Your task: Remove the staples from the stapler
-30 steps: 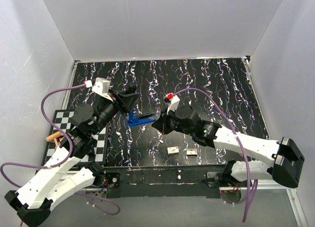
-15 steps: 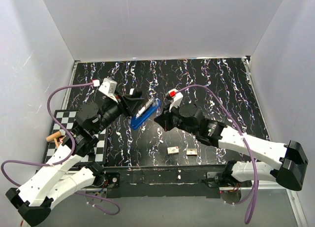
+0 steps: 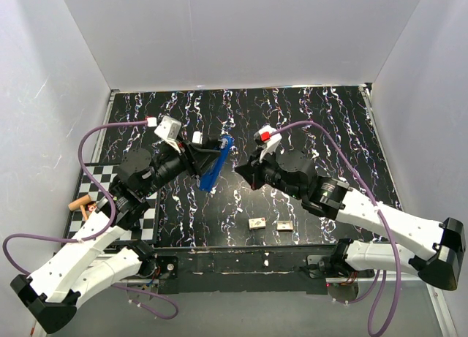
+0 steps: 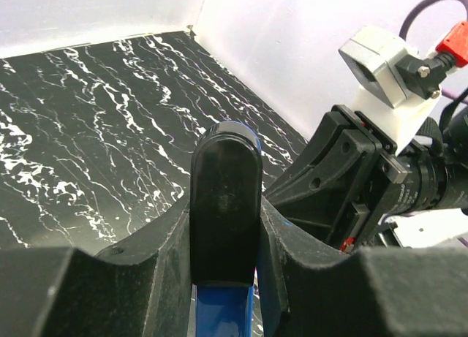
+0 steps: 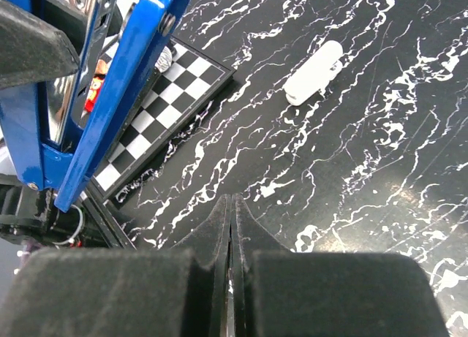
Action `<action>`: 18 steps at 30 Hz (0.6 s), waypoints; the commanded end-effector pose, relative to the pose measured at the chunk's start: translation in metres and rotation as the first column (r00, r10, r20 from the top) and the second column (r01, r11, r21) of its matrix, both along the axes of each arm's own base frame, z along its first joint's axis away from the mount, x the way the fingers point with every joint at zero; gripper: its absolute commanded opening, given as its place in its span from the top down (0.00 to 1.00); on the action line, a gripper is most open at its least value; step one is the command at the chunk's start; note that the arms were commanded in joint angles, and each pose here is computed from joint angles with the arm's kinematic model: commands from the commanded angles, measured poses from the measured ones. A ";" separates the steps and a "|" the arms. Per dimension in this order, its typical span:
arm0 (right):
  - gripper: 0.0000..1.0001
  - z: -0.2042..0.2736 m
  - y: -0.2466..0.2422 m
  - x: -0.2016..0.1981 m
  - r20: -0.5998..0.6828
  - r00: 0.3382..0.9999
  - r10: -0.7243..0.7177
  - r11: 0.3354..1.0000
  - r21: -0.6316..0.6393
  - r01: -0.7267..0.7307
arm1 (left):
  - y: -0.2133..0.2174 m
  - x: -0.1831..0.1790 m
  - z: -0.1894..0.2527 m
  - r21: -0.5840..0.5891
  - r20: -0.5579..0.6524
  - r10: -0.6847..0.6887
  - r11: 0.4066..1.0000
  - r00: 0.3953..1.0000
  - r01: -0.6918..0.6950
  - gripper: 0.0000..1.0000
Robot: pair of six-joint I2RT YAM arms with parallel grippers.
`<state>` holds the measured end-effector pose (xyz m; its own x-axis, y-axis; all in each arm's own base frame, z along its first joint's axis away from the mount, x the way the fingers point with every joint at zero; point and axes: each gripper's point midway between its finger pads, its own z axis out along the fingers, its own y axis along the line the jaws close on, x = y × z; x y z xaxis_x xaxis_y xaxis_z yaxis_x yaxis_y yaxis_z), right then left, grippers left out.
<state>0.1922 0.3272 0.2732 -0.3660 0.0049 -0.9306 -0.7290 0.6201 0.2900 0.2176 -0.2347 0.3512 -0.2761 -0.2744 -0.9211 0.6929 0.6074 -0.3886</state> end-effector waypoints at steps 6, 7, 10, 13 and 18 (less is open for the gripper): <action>0.99 0.055 -0.015 -0.023 0.155 0.978 0.139 0.990 -0.031 -0.135 | -0.012 -0.034 0.036 -0.036 0.147 -0.186 0.980 0.972 0.193 1.00; 0.99 0.056 -0.017 -0.027 0.161 0.974 0.162 0.987 -0.047 -0.156 | -0.013 -0.038 0.036 -0.029 0.159 -0.207 0.976 0.965 0.214 1.00; 0.99 0.060 -0.022 -0.039 0.174 0.959 0.226 0.974 -0.077 -0.215 | -0.017 -0.051 0.038 -0.006 0.193 -0.275 0.960 0.942 0.282 1.00; 0.99 0.065 -0.024 -0.056 0.185 0.928 0.323 0.945 -0.109 -0.307 | -0.020 -0.062 0.040 0.019 0.216 -0.344 0.937 0.914 0.349 1.00; 0.99 0.067 -0.030 -0.073 0.192 0.881 0.432 0.899 -0.172 -0.403 | -0.029 -0.086 0.039 0.047 0.239 -0.481 0.873 0.844 0.485 1.00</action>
<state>0.1405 0.3028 0.3254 -0.1797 -0.1753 -0.9680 -0.9154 0.3901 0.0993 0.1622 -0.2594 0.3598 -0.2473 -0.1566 -0.9562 0.8984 0.3325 -0.2868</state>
